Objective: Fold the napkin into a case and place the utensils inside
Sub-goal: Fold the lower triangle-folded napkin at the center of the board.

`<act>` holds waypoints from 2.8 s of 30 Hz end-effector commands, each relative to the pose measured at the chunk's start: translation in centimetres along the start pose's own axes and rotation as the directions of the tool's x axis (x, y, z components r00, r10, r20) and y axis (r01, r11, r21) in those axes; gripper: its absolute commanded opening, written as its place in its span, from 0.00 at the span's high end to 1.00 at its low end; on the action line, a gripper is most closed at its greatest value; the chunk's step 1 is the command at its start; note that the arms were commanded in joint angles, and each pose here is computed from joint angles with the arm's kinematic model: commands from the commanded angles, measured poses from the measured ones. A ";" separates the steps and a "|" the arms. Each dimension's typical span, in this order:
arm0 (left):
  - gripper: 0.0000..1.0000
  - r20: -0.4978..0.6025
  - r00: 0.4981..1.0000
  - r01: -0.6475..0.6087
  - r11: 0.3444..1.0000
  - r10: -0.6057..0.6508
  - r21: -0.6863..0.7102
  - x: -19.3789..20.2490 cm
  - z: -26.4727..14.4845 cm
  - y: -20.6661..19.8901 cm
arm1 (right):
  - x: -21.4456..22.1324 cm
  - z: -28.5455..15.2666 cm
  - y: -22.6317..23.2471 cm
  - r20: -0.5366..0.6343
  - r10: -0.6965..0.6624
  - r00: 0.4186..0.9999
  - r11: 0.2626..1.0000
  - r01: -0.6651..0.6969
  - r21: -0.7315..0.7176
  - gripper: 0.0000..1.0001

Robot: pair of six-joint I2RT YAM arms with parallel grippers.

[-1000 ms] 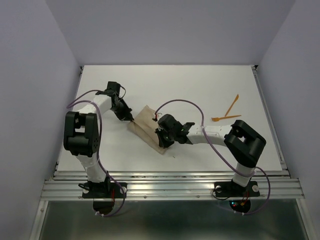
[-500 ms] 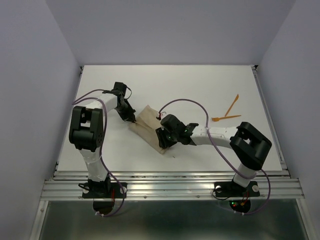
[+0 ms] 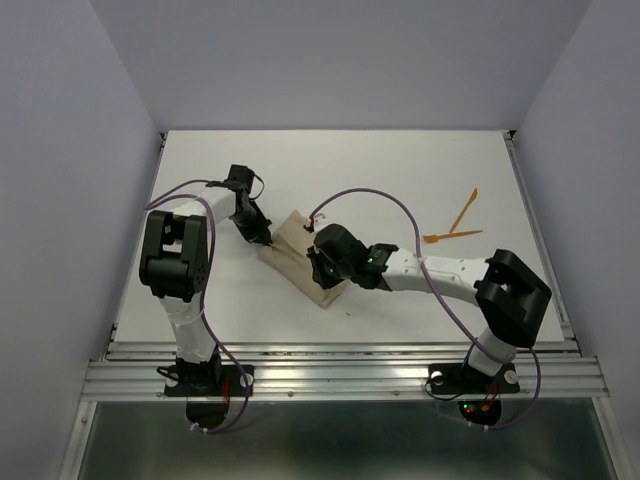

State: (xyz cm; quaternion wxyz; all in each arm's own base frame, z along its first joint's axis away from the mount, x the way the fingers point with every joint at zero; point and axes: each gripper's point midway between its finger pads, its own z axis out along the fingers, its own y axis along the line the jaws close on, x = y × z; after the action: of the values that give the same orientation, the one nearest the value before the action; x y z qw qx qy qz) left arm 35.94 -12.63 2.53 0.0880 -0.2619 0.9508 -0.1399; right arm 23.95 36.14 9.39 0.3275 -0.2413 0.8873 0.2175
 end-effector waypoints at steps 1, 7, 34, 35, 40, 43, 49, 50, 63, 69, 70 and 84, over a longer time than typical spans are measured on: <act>1.00 0.023 1.000 -0.011 1.000 0.012 -0.020 -0.6 0.1 -0.3 | 0.6 1.3 0.4 -0.033 -0.014 0.999 1.000 0.014 -0.001 0.90; 1.00 0.033 0.999 -0.027 1.000 0.027 -0.010 -0.7 -0.3 -0.8 | 3.3 3.7 -1.5 -0.093 0.013 0.996 0.996 -0.005 0.089 0.94; 0.68 0.343 0.911 -0.269 0.961 0.231 0.070 -3.5 -9.9 -5.2 | 7.6 4.6 -3.1 -0.163 0.103 0.981 0.986 -0.078 0.151 0.96; 0.68 0.336 0.912 -0.276 0.959 0.237 0.071 -3.2 -9.7 -5.1 | 7.6 4.5 -3.1 -0.162 0.103 0.982 0.986 -0.078 0.150 0.97; 0.68 0.346 0.897 -0.296 0.955 0.273 0.014 -1.5 -9.7 -3.3 | 7.6 4.5 -3.0 -0.162 0.104 0.981 0.986 -0.081 0.147 0.96; 0.68 0.354 0.890 -0.299 0.954 0.289 -0.027 -1.0 -9.5 -2.1 | 7.4 4.5 -2.9 -0.157 0.104 0.982 0.986 -0.082 0.146 0.96; 0.69 0.306 0.893 -0.331 0.942 0.331 -0.055 1.7 -7.5 -1.5 | 7.1 4.5 -2.8 -0.155 0.102 0.983 0.987 -0.080 0.141 0.96; 0.69 0.310 0.892 -0.331 0.942 0.331 -0.052 1.6 -7.5 -1.6 | 7.2 4.5 -2.8 -0.156 0.102 0.982 0.987 -0.080 0.141 0.96; 0.67 0.285 0.890 -0.329 0.934 0.356 -0.140 1.4 -4.6 -0.9 | 6.9 4.5 -2.6 -0.154 0.101 0.983 0.987 -0.080 0.136 0.96; 0.64 0.283 0.881 -0.337 0.923 0.378 -0.186 1.1 -3.7 -0.8 | 7.0 4.5 -2.6 -0.158 0.099 0.982 0.988 -0.078 0.135 0.96; 0.64 0.284 0.880 -0.340 0.922 0.382 -0.187 1.1 -3.6 -0.9 | 6.9 4.5 -2.6 -0.157 0.099 0.983 0.988 -0.078 0.134 0.96; 0.87 0.295 0.860 -0.345 0.900 0.417 -0.265 0.7 -2.7 -1.0 | 6.8 4.4 -2.5 -0.152 0.099 0.983 0.988 -0.080 0.131 0.96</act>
State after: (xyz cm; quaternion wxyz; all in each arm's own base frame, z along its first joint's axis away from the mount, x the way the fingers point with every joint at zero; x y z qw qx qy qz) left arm 33.93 -13.41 4.09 0.2273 -0.0949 0.9691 0.0099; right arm 24.01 35.75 2.56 0.2859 -0.1894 0.9224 0.1779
